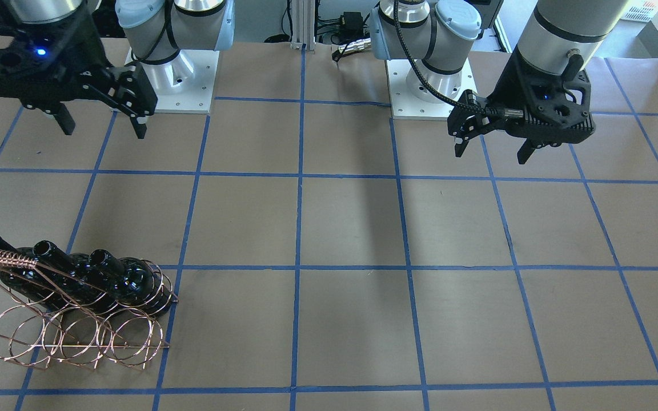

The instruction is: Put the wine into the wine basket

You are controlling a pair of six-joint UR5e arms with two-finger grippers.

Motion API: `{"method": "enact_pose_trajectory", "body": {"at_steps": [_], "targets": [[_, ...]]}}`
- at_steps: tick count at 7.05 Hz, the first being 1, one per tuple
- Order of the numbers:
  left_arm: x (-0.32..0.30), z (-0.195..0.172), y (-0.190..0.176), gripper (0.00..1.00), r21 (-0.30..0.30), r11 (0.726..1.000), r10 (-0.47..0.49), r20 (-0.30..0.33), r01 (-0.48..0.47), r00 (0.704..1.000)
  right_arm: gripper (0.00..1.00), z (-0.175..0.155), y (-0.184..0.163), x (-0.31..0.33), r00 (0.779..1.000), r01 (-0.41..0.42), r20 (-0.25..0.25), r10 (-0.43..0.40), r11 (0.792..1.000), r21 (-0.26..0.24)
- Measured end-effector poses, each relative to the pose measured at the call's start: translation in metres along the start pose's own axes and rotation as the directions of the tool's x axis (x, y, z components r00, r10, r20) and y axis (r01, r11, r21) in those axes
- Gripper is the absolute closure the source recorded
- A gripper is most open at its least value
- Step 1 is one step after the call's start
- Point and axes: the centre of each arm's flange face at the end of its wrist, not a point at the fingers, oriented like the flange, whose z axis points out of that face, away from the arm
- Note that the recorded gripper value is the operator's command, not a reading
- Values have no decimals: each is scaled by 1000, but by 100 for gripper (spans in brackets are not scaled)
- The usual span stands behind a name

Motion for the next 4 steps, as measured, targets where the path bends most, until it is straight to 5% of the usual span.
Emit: {"method": "enact_pose_trajectory", "body": {"at_steps": [4], "targets": [[0, 0, 1, 0, -1, 1000, 1, 2, -1, 1000, 0, 6, -25, -32, 1000, 22, 11, -24, 993, 112]]}}
